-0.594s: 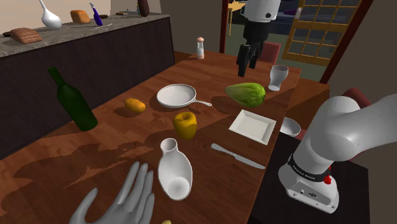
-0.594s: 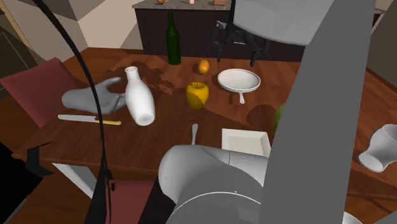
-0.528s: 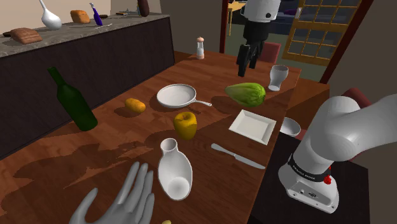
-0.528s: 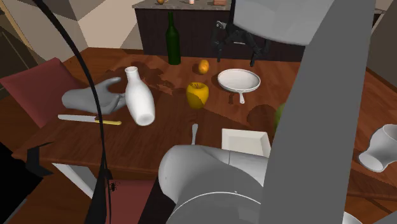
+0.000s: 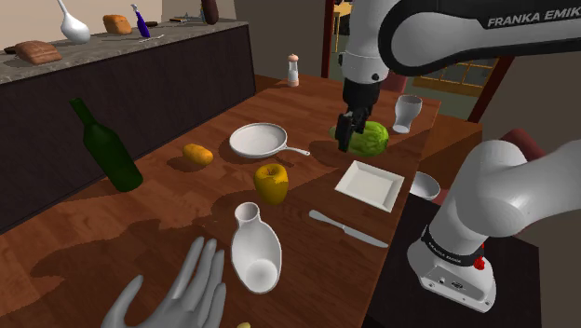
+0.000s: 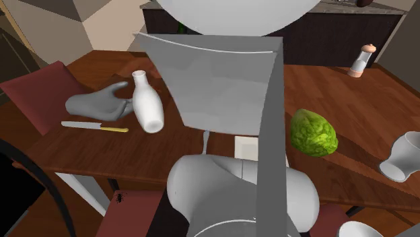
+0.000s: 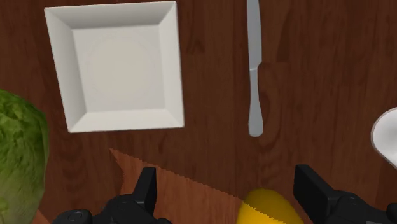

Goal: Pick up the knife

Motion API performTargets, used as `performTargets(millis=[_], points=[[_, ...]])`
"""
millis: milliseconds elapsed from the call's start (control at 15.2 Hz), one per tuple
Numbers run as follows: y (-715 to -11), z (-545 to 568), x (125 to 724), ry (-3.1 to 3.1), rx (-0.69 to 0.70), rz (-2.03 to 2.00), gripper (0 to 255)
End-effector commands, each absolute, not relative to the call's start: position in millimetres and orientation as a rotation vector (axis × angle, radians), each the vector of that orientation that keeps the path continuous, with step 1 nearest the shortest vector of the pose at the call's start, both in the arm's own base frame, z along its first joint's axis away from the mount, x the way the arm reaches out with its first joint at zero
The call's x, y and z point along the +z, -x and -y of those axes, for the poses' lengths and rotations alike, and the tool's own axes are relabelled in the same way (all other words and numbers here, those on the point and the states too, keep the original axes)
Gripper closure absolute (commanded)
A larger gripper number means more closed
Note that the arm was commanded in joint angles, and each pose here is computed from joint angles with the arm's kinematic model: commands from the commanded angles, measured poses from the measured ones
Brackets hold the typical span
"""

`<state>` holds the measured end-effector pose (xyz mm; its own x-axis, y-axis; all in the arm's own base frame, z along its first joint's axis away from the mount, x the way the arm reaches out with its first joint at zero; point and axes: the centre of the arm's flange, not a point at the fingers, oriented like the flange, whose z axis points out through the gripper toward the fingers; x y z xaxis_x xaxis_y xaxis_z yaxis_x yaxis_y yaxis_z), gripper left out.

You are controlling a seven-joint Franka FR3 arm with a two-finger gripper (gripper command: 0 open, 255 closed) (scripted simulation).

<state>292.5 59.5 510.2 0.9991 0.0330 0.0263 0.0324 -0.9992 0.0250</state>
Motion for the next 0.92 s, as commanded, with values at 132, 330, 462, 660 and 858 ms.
performTargets(millis=[132, 330, 462, 660, 858], points=[[-286.0, -87.2, 459.4, -3.066, 0.038, -0.073, 0], [-280.8, -108.6, 423.0, -3.029, 0.034, -0.09, 0], [-277.2, -122.2, 398.3, -3.004, 0.032, -0.101, 0], [-271.5, -141.2, 360.6, -2.966, 0.028, -0.117, 0], [-265.5, -158.8, 322.2, -2.929, 0.024, -0.132, 0]])
